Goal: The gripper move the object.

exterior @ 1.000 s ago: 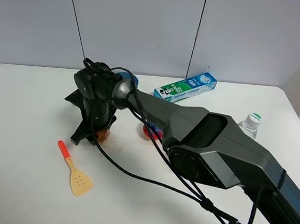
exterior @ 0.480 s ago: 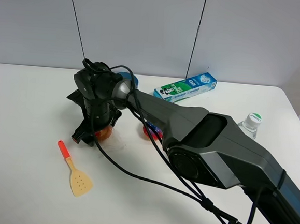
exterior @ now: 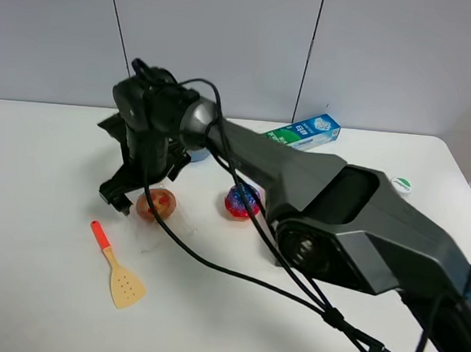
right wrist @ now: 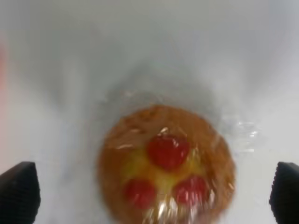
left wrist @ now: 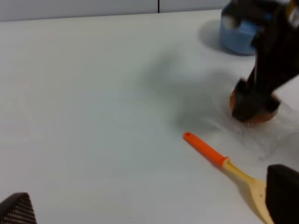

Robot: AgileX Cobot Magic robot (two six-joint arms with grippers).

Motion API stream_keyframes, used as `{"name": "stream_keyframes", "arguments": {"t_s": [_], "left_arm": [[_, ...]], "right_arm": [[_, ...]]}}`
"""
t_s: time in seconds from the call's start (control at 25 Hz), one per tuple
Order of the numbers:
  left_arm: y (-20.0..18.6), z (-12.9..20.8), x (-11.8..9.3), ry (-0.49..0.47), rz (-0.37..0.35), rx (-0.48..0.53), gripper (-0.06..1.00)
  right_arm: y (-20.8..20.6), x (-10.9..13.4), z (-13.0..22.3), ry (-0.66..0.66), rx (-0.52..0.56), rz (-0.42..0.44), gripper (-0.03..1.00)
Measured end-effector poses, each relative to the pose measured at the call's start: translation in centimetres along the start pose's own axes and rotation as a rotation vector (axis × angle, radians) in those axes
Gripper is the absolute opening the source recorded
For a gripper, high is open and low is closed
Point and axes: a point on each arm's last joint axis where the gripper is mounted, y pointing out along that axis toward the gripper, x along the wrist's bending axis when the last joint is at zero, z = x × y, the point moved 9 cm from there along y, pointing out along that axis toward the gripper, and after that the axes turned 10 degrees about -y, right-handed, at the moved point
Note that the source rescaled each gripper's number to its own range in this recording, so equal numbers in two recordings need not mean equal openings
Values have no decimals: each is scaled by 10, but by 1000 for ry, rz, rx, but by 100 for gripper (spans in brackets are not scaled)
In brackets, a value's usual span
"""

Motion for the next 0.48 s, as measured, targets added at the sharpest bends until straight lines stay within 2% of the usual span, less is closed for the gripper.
{"name": "stream_keyframes", "arguments": {"t_s": [0.2, 0.48], "left_arm": [[0, 0, 0, 0, 0, 0, 100], [0, 0, 0, 0, 0, 0, 100]], "right_arm": [[-106, 4, -33, 5, -200, 0, 100], [-226, 3, -42, -9, -403, 60, 100]]}}
